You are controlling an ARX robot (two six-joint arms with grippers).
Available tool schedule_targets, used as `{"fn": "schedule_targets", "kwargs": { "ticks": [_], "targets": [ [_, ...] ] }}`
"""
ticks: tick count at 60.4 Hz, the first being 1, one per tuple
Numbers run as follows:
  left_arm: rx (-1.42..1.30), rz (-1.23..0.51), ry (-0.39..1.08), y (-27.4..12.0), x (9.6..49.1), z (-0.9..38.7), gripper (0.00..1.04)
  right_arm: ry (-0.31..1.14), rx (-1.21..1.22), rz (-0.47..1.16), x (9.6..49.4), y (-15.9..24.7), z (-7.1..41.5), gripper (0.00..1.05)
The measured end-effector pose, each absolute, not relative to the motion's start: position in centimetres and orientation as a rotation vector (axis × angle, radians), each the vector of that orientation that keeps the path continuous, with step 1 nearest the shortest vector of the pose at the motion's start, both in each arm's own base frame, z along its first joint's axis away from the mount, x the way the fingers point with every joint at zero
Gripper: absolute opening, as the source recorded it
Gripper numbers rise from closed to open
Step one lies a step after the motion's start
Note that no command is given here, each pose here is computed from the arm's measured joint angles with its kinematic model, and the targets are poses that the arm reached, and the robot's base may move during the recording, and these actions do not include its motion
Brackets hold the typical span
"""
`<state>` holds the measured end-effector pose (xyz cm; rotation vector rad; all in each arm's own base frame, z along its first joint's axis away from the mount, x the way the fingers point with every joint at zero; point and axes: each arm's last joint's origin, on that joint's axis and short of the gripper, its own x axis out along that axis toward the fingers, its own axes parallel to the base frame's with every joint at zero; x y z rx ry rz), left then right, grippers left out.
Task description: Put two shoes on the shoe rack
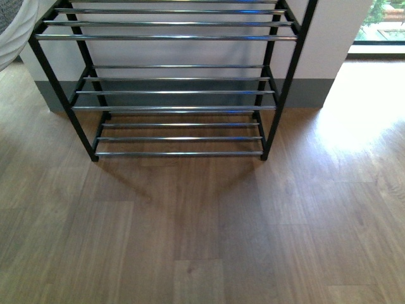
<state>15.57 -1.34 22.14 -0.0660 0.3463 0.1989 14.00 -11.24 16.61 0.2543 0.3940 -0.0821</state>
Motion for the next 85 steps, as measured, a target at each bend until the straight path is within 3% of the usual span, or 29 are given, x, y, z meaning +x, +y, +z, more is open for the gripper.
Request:
{"fn": "schedule_targets", "kwargs": {
  "ticks": [85],
  "targets": [
    [-0.065, 0.204, 0.351, -1.31, 15.59, 22.03, 0.02, 0.395, 0.255, -0.08, 14.01, -11.2, 16.59, 0.01]
  ]
}}
